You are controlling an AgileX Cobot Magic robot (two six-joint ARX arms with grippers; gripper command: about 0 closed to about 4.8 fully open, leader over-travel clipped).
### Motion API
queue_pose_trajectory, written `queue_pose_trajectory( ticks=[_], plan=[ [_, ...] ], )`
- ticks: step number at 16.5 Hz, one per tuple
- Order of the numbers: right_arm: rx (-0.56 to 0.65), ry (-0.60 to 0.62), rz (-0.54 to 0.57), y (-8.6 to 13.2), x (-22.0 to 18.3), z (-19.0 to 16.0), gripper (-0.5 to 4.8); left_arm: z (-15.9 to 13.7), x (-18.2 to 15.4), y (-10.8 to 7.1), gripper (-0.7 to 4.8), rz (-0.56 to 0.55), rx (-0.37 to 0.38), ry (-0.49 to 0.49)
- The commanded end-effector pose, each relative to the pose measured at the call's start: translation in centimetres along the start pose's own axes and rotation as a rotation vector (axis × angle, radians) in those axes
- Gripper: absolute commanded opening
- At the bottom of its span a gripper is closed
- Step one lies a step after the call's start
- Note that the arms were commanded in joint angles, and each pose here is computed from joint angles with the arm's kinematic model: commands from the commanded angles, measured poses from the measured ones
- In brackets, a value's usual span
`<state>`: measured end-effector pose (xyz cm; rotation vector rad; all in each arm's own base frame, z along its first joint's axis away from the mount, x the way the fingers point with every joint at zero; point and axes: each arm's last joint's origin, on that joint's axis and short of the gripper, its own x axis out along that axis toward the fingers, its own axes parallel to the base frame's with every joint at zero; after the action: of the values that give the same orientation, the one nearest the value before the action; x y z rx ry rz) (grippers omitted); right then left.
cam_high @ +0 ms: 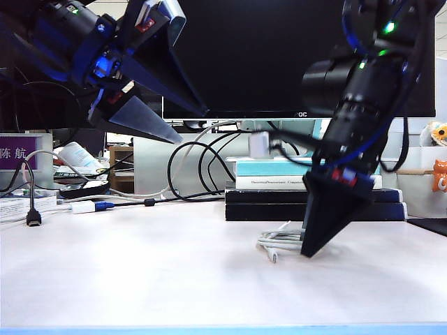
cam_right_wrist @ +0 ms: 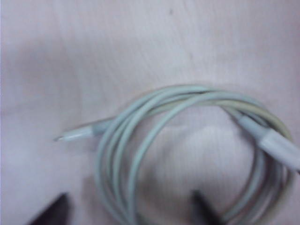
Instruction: Unfold the white charging cable into a straight cable.
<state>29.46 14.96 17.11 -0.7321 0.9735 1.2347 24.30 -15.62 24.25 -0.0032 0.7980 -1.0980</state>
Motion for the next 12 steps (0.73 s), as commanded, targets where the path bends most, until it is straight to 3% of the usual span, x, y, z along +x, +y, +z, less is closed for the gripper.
queue_pose_trajectory(
  ticks=[1,3,5,8,10,12],
  plan=[
    [0.002,0.002,0.007,-0.3,0.8,0.0,1.93,0.2,0.0,-0.1,3.23,-0.007,0.008,-0.012],
    [0.007,0.014,0.017,-0.2,1.2,0.0,-0.09,0.2,-0.1,-0.1,3.23,-0.006,0.008,-0.012],
    [0.014,0.007,0.006,-0.3,1.0,0.3,-0.05,0.2,-0.1,0.0,3.23,0.001,0.009,-0.012],
    [0.056,0.043,-0.089,-1.0,-2.8,2.4,-0.05,0.2,-0.1,0.2,3.23,0.097,0.017,-0.011],
    [0.055,-0.003,-0.126,-0.8,-6.0,3.9,-0.05,0.3,-0.1,0.3,3.23,0.112,0.045,-0.02],
    [0.084,-0.129,-0.194,0.3,-10.6,5.4,-0.05,0.9,-0.1,0.3,3.23,0.106,0.096,-0.066]
  ],
)
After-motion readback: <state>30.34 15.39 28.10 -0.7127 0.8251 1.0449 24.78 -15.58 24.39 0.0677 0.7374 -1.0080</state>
